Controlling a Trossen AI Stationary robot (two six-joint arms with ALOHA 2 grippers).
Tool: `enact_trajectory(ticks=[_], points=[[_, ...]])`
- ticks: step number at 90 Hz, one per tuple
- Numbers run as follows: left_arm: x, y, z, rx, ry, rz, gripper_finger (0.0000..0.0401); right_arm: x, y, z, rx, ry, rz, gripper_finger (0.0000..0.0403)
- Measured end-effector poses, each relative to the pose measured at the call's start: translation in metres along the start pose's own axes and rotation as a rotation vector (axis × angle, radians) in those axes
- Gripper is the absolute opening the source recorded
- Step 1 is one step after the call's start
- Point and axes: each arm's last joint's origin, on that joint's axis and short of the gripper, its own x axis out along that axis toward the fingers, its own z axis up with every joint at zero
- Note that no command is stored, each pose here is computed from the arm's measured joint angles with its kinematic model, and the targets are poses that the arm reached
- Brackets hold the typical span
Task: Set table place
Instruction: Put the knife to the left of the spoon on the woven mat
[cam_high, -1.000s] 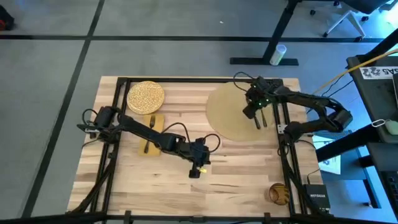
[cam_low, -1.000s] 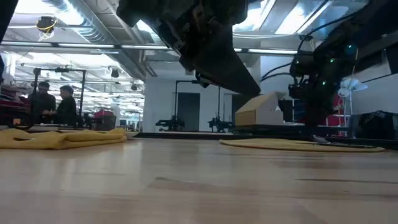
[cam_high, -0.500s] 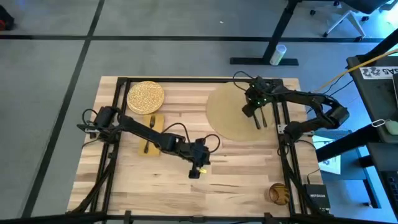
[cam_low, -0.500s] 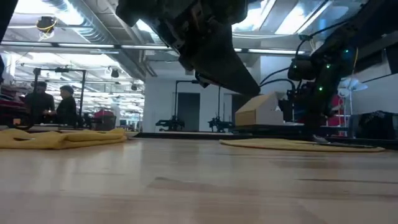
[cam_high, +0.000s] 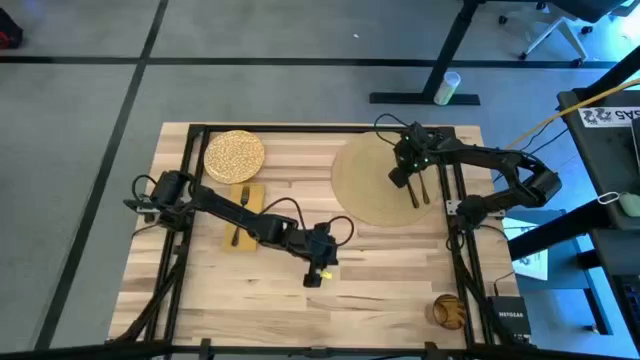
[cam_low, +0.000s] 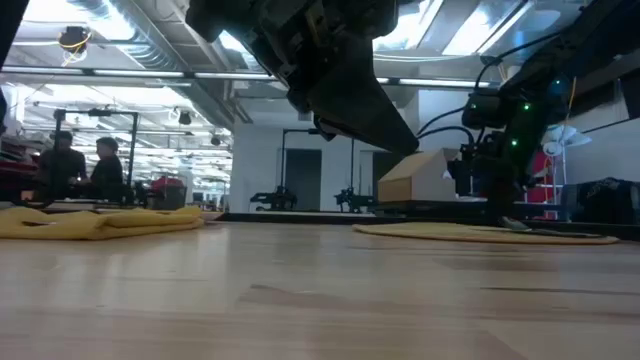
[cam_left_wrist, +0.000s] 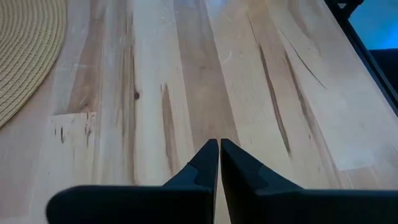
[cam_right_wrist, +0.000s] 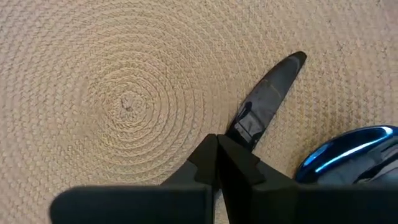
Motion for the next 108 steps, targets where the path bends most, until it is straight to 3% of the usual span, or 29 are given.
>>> enact_trajectory(ticks=[25, 48, 91, 108], points=[[0.0, 0.0, 0.0, 0.0, 0.0, 0.003, 0.0, 0.001, 0.014, 0.001, -0.062, 0.005, -0.033, 0.0], [0.0, 0.0, 0.0, 0.0, 0.0, 0.004, 0.0, 0.001, 0.016, 0.001, -0.046, 0.006, -0.07, 0.0], [0.0, 0.0, 0.0, 0.0, -0.001, 0.01, 0.0, 0.001, 0.017, 0.0, -0.046, 0.017, -0.057, 0.0], [0.0, 0.0, 0.0, 0.0, -0.002, 0.01, 0.0, 0.001, 0.03, 0.002, -0.09, -0.014, -0.049, 0.0]])
